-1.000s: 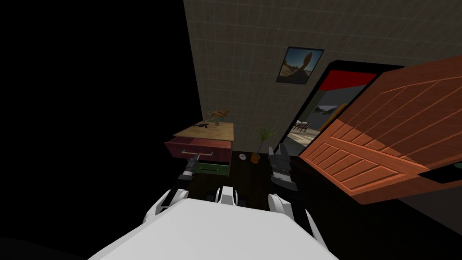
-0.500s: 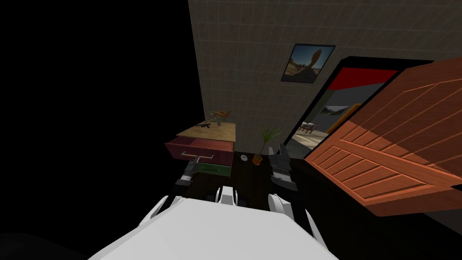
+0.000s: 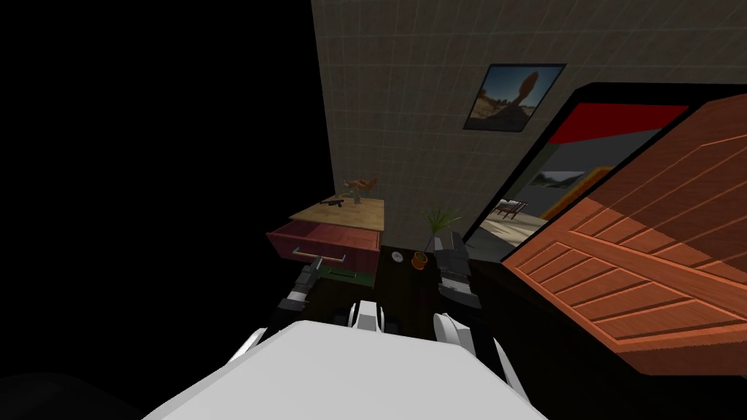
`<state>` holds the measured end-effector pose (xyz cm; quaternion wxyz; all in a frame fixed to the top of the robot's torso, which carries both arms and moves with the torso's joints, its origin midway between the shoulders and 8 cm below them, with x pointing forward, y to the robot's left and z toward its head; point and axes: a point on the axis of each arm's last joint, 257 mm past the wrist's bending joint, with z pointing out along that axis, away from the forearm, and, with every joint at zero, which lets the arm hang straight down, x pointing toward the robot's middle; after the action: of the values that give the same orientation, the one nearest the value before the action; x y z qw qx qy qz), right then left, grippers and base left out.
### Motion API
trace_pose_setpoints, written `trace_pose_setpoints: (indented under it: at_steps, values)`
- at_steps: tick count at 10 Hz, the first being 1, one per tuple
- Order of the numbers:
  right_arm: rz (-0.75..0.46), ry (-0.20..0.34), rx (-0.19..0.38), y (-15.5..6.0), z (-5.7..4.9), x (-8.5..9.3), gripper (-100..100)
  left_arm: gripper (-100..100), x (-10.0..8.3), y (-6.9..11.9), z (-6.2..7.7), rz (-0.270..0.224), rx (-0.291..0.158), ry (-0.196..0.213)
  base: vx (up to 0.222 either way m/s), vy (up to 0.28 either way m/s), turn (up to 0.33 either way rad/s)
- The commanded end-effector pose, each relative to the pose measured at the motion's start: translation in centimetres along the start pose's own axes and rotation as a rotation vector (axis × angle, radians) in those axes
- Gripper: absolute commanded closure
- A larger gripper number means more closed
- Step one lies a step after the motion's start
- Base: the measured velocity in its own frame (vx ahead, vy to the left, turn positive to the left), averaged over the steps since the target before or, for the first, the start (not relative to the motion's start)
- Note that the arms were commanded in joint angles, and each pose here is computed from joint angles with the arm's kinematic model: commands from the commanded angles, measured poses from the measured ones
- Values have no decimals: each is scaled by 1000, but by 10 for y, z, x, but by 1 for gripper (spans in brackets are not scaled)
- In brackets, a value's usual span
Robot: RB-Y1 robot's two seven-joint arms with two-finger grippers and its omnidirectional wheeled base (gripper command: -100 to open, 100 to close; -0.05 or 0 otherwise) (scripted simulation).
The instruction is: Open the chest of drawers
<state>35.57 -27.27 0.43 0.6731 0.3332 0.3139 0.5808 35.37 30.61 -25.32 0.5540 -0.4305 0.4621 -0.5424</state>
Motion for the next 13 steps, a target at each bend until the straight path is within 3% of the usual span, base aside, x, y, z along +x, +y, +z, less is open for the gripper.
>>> trace_pose_setpoints:
  at_steps: [1,5,6,13]
  values:
    - [0,0,0,0,0,0,0,100,3,0,-4,5,-2,9,7,-1,5]
    - [0,0,0,0,0,0,0,100,8,-1,-15,16,-2,32,-172,7,29]
    - [0,0,0,0,0,0,0,-100,4,-9,-14,14,5,28,-83,-6,13]
    - [0,0,0,0,0,0,0,-100,-11,-50,-26,15,6,35,46,-22,10]
